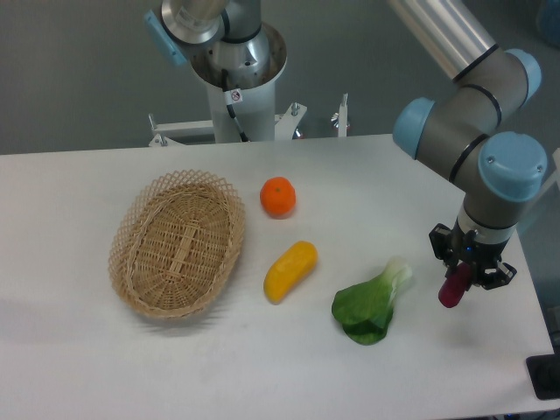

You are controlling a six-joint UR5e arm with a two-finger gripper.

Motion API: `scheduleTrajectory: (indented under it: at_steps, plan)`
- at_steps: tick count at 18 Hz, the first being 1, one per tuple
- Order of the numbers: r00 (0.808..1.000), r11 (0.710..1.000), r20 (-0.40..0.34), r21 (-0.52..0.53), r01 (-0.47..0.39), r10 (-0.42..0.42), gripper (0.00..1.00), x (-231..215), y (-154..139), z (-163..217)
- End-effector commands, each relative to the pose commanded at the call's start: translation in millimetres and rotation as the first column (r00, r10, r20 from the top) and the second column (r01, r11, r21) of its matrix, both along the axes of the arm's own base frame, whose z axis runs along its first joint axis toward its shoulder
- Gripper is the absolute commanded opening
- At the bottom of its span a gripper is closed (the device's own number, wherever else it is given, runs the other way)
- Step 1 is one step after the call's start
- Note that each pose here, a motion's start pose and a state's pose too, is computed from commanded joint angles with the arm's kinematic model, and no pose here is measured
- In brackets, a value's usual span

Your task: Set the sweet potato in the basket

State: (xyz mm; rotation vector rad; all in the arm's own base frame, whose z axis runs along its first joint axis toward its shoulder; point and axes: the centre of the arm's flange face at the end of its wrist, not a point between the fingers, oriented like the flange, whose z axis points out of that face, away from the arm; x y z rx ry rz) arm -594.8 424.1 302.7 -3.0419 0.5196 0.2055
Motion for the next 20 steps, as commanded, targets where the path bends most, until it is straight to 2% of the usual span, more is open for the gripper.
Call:
scheduleTrajectory:
  at_steps: [13,20]
  plan:
    - [1.0,1.0,0.011,-0.006,0.009,-0.009,0.31,10.2,4.7,-4.7]
    - [1.0,1.0,0.01,0.007,-0.016,0.016,0.31,49.2,41.7,-9.7]
